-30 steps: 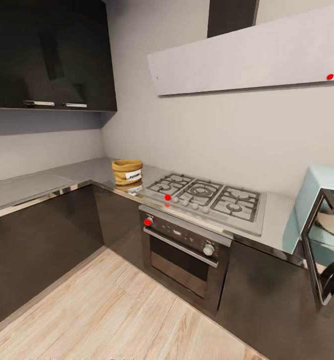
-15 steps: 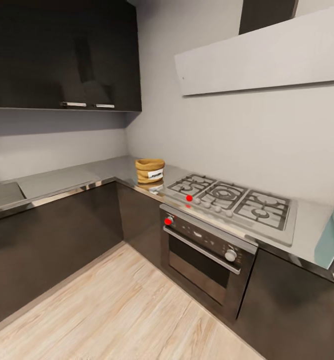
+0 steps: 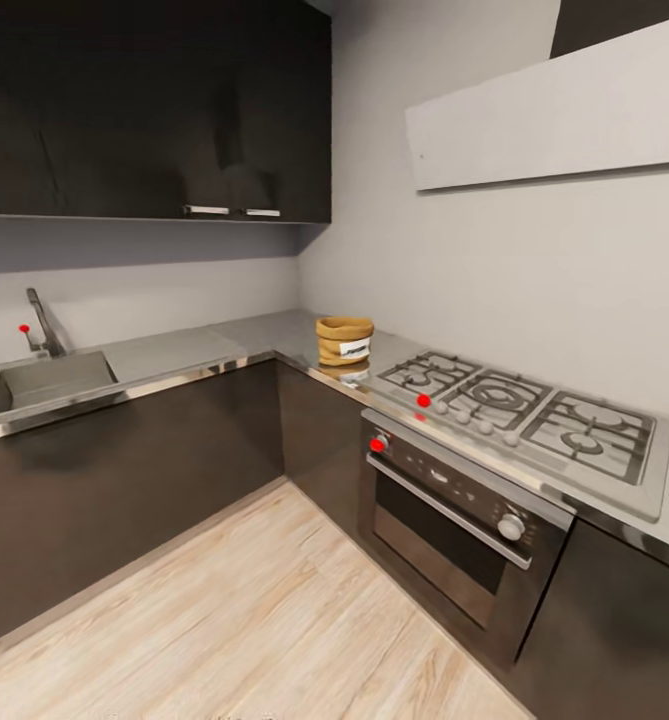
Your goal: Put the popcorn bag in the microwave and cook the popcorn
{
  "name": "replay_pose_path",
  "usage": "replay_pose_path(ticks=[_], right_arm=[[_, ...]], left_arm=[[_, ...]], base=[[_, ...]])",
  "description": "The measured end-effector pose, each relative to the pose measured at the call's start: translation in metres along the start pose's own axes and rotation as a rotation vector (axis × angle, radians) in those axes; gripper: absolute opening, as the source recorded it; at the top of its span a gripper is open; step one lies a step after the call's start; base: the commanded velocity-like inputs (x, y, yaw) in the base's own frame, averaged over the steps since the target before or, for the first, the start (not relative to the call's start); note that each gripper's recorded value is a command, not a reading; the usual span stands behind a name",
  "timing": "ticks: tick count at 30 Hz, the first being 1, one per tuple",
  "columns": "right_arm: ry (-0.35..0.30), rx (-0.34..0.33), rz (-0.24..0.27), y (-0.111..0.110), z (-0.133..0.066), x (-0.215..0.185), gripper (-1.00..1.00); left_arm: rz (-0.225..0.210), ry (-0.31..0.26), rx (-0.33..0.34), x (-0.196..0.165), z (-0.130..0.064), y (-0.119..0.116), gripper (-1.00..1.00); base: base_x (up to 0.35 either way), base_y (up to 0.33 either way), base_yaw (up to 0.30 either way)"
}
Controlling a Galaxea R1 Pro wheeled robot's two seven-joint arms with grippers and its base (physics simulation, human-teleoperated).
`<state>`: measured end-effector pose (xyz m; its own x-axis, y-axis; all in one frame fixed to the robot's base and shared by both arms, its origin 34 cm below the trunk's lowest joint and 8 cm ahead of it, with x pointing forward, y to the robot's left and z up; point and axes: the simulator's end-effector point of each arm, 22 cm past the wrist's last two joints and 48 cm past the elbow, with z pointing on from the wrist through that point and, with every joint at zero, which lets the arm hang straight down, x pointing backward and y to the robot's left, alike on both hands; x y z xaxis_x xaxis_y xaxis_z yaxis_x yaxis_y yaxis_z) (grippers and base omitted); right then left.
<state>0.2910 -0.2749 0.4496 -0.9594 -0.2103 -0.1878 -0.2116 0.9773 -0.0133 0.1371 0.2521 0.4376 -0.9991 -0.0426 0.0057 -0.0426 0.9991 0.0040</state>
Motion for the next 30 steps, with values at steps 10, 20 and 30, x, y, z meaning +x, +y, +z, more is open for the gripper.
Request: replay_pose_path(ticks=[10,20,30], right_arm=[[-0.001,0.006,0.004,-0.0053,-0.0003,0.0007,1.0],[0.001,0.004,-0.003,-0.0044,-0.0005,0.0012,1.0],[0.002,0.008,-0.004,-0.0077,-0.0008,0.0018,1.0]], left_arm=[[0.0,-0.007,0.0,-0.0017,0.0,0.0,1.0],[0.002,-0.012,0.002,-0.0023,-0.0001,0.0017,1.0],[0.003,-0.012,0.002,-0.0022,-0.0001,0.0022,1.0]], base=[[0.0,0.0,0.104],[0.21,0.018,0.0],[0.321,0.125,0.0]])
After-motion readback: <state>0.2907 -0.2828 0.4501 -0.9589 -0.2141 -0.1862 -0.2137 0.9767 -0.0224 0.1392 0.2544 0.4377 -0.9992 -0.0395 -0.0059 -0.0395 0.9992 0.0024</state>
